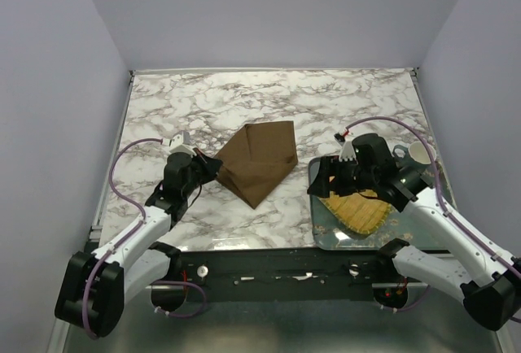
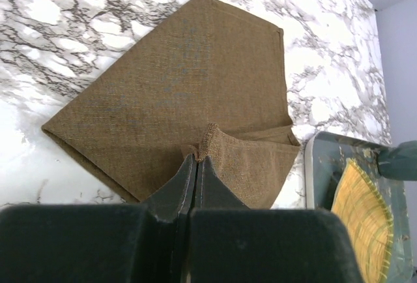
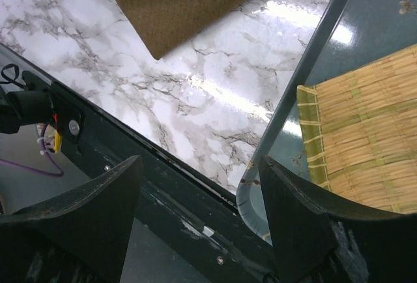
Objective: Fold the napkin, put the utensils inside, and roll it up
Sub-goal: Fold the napkin
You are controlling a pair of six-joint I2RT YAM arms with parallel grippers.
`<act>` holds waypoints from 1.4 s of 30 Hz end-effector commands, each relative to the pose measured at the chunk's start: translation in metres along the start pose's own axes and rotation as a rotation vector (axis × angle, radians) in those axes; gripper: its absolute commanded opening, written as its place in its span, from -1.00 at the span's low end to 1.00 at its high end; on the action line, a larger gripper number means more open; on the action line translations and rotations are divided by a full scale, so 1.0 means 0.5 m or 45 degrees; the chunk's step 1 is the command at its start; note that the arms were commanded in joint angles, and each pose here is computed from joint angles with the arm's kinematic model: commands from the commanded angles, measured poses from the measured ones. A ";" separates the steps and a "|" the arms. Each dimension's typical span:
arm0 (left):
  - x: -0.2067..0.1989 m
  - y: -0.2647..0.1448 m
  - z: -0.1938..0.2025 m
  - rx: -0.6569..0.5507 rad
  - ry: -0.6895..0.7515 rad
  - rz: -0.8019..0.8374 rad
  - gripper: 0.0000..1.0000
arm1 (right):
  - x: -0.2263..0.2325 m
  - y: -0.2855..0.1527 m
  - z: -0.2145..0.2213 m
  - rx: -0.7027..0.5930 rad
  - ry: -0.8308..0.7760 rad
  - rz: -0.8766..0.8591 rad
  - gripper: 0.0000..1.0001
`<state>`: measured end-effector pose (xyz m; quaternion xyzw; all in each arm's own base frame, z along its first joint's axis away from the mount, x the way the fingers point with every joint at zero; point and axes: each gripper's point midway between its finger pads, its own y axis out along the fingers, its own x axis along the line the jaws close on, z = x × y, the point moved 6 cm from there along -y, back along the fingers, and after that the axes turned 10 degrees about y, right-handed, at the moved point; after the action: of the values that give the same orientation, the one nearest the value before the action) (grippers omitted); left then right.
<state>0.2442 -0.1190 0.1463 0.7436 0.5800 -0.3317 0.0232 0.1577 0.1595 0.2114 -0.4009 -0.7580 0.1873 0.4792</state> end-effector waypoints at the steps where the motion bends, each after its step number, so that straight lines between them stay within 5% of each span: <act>1: 0.010 0.013 -0.006 0.018 -0.027 -0.041 -1.00 | 0.016 0.006 -0.019 -0.015 -0.034 -0.062 0.60; 25: 0.077 0.034 0.008 0.094 -0.082 -0.338 -1.00 | 0.007 0.086 -0.032 0.097 -0.025 -0.058 0.60; 42: 0.094 0.048 0.009 0.134 -0.101 -0.377 -0.92 | 0.033 0.213 -0.121 0.160 -0.020 -0.084 0.60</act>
<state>0.2623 -0.0926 0.1038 0.6458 0.6530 -0.3928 -0.0473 0.2316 0.2186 0.1683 -0.3552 -0.7399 0.2400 0.5185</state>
